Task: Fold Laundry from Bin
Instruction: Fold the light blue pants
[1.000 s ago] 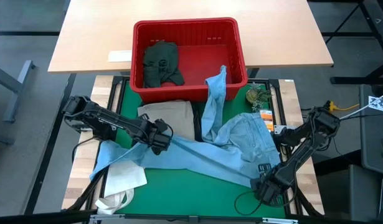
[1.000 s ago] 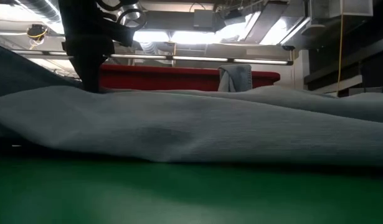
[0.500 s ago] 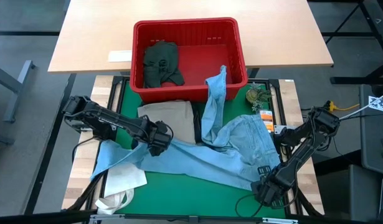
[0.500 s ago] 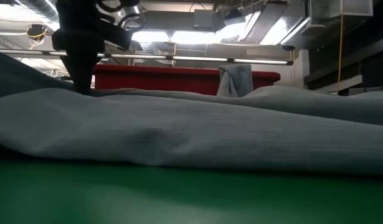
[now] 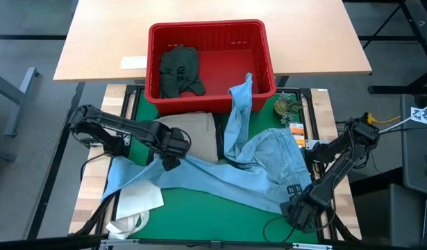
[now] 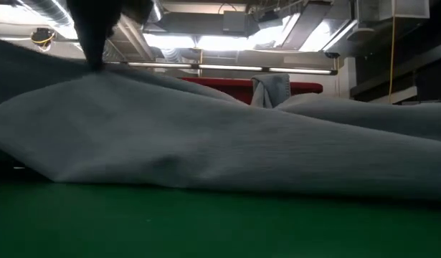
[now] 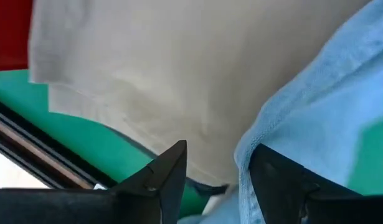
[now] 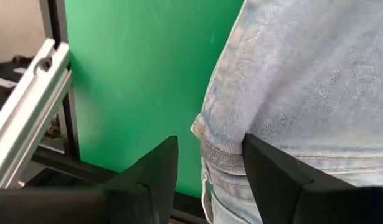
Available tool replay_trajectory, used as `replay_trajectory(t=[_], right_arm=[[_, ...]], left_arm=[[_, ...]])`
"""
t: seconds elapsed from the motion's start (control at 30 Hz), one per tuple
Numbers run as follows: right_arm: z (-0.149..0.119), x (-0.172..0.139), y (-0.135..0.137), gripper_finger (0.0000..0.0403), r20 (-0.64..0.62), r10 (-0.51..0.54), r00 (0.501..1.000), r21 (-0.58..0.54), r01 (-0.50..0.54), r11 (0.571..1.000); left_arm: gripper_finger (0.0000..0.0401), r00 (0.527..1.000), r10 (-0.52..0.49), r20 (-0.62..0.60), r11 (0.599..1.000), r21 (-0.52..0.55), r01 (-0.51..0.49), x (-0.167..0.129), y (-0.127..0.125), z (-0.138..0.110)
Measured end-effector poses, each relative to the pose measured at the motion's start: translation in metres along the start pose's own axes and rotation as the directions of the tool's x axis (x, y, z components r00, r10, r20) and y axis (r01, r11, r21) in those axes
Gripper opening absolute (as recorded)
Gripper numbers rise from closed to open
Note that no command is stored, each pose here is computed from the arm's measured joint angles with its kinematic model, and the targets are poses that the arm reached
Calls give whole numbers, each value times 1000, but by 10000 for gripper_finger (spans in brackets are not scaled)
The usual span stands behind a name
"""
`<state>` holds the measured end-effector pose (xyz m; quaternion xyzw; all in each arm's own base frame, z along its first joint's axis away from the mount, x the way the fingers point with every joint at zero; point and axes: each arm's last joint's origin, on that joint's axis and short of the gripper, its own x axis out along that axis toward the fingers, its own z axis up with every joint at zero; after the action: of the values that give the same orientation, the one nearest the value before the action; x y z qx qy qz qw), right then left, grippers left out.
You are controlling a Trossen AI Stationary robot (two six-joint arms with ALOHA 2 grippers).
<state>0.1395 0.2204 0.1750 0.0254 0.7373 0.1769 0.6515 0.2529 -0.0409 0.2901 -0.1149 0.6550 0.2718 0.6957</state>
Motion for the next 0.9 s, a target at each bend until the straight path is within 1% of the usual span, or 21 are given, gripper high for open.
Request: replay_trajectory(t=[0.1, 0.17, 0.23, 0.37, 0.43, 0.5, 0.63, 0.83, 0.9], right_arm=[[-1, -6, -1, 177, 61, -30, 998, -9, 30, 999], [-1, -10, -1, 177, 99, -44, 994, -22, 47, 999], [-2, -13, -2, 177, 125, -54, 991, -32, 58, 998], [-2, -17, -2, 177, 164, -73, 984, -33, 79, 996], [-2, -17, -3, 177, 178, -85, 980, -31, 92, 995], [-1, -17, -3, 177, 193, -93, 977, -29, 100, 995], [1, -17, -3, 177, 236, -118, 964, -23, 127, 992], [6, -19, -1, 177, 322, -136, 937, -15, 149, 989], [7, -19, 0, 177, 349, -137, 927, -13, 151, 988]], left_arm=[[161, 1000, -13, 7, 1000, 17, 13, -19, 5, -6], [161, 999, -40, 26, 999, 36, 39, -32, 7, -14], [162, 995, -98, 14, 993, 63, 97, -41, 6, -23], [162, 974, -221, -54, 969, 103, 225, -55, 2, -45], [163, 960, -265, -86, 958, 89, 272, -60, 0, -56], [163, 946, -300, -121, 950, 52, 308, -65, -4, -67], [163, 936, -315, -158, 949, -20, 316, -70, -16, -88], [163, 938, -298, -179, 953, -4, 302, -75, -31, -121], [163, 939, -292, -180, 956, -15, 294, -77, -34, -131]])
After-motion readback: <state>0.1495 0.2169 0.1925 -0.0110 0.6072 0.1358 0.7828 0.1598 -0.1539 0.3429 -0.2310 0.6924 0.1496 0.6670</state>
